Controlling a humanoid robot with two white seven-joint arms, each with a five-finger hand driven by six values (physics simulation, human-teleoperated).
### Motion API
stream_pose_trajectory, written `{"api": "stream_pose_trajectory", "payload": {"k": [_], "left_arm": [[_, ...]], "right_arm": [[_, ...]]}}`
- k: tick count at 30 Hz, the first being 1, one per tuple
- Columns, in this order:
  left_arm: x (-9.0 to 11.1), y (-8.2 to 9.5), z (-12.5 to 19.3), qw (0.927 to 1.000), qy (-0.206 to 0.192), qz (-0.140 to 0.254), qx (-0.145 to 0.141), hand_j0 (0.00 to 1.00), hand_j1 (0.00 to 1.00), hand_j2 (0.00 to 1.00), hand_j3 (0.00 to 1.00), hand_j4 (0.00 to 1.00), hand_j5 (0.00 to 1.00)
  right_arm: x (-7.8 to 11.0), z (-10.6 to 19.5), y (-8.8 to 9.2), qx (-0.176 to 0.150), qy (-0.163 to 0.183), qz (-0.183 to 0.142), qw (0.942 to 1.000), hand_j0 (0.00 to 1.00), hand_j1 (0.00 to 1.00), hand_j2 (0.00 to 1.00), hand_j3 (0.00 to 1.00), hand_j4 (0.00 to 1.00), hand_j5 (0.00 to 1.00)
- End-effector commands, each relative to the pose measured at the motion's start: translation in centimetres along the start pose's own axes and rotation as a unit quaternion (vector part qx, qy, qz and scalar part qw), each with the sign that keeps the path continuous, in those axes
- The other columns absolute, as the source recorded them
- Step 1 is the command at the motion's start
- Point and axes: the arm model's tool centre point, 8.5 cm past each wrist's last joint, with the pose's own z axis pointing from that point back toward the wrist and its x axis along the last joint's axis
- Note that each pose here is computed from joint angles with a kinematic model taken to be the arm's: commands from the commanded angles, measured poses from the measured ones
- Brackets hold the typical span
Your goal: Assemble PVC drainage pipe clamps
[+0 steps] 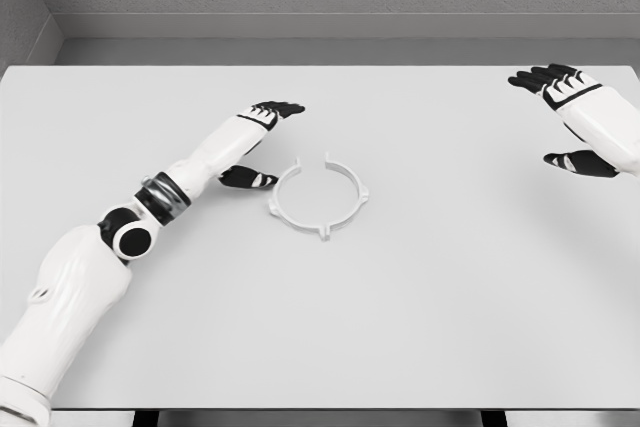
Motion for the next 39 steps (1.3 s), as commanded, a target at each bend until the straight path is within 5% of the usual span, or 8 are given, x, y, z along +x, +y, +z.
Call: {"api": "stream_pose_trajectory", "payload": {"k": [1, 4, 5, 7, 8, 22, 23, 39], "left_arm": [[0.2, 0.0, -0.2, 1.0, -0.002, 0.006, 0.006, 1.0, 1.0, 1.0, 1.0, 1.0, 1.0], [-0.2, 0.4, 0.0, 0.9999, 0.003, 0.008, 0.012, 1.0, 1.0, 1.0, 1.0, 1.0, 1.0], [-1.1, 2.4, 0.6, 0.9991, 0.016, 0.006, 0.038, 1.0, 1.0, 1.0, 1.0, 1.0, 1.0], [-1.2, 2.4, 0.6, 0.9991, 0.017, 0.006, 0.038, 1.0, 1.0, 1.0, 1.0, 1.0, 1.0], [-2.8, 4.3, 2.8, 0.9985, 0.033, -0.002, 0.043, 1.0, 1.0, 1.0, 1.0, 1.0, 1.0], [-2.8, 4.3, 2.8, 0.9985, 0.033, -0.002, 0.043, 1.0, 1.0, 1.0, 1.0, 1.0, 1.0], [3.9, 1.1, 6.7, 0.9972, -0.068, -0.021, -0.025, 1.0, 1.0, 1.0, 1.0, 1.0, 1.0], [3.4, 1.6, 6.9, 0.9976, -0.061, -0.027, -0.022, 1.0, 1.0, 1.0, 1.0, 1.0, 1.0]], "right_arm": [[0.3, -0.2, 0.0, -0.001, -0.006, -0.002, 1.0, 1.0, 1.0, 1.0, 1.0, 1.0, 1.0], [0.6, -0.3, -0.3, -0.005, -0.01, 0.003, 0.9999, 1.0, 1.0, 1.0, 1.0, 1.0, 1.0], [1.0, -0.3, -0.5, -0.006, -0.015, 0.006, 0.9998, 1.0, 1.0, 1.0, 1.0, 1.0, 1.0], [1.0, -0.3, -0.6, -0.007, -0.015, 0.006, 0.9998, 1.0, 1.0, 1.0, 1.0, 1.0, 1.0], [1.3, -0.6, -0.2, -0.002, -0.02, 0.004, 0.9998, 1.0, 1.0, 1.0, 1.0, 1.0, 1.0], [1.3, -0.6, -0.2, -0.002, -0.02, 0.004, 0.9998, 1.0, 1.0, 1.0, 1.0, 1.0, 1.0], [1.6, -0.8, 0.4, 0.009, -0.026, 0.004, 0.9996, 1.0, 1.0, 1.0, 1.0, 1.0, 1.0], [1.6, -0.8, 0.4, 0.01, -0.025, 0.004, 0.9996, 1.0, 1.0, 1.0, 1.0, 1.0, 1.0]]}}
